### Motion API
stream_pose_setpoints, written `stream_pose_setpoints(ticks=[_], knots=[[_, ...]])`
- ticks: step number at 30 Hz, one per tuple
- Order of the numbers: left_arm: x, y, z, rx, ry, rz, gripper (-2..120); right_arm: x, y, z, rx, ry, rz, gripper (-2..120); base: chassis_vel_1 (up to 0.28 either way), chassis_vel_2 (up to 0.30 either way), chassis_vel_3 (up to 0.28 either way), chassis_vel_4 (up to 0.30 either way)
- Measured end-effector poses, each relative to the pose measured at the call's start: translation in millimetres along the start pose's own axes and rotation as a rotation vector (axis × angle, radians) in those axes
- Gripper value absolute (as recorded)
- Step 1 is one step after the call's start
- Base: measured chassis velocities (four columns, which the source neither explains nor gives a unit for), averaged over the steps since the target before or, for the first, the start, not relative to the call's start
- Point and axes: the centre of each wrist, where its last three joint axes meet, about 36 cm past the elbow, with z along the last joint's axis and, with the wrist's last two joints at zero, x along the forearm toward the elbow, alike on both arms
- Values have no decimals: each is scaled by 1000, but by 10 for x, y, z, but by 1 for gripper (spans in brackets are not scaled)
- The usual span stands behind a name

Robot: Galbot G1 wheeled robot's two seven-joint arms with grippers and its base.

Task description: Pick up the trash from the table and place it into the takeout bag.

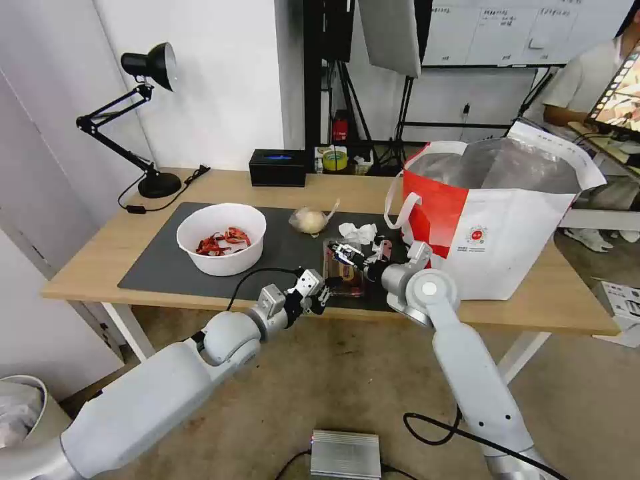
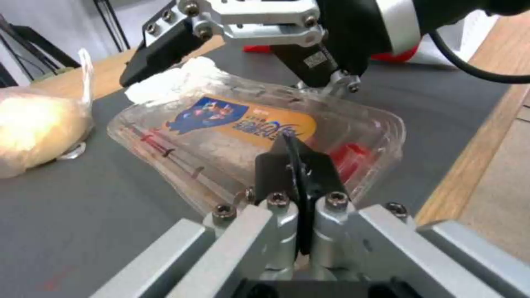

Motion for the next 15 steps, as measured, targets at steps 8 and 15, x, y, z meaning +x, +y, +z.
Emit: stream_pose_setpoints(ticks=[8,15], knots=[[13,-16,22,3,1,2,0,-4,10,12,7,4,-3,100,0,0,0,0],[32,0,13,-2,1,0,0,-5,26,11,17,27,-5,94,0,0,0,0]])
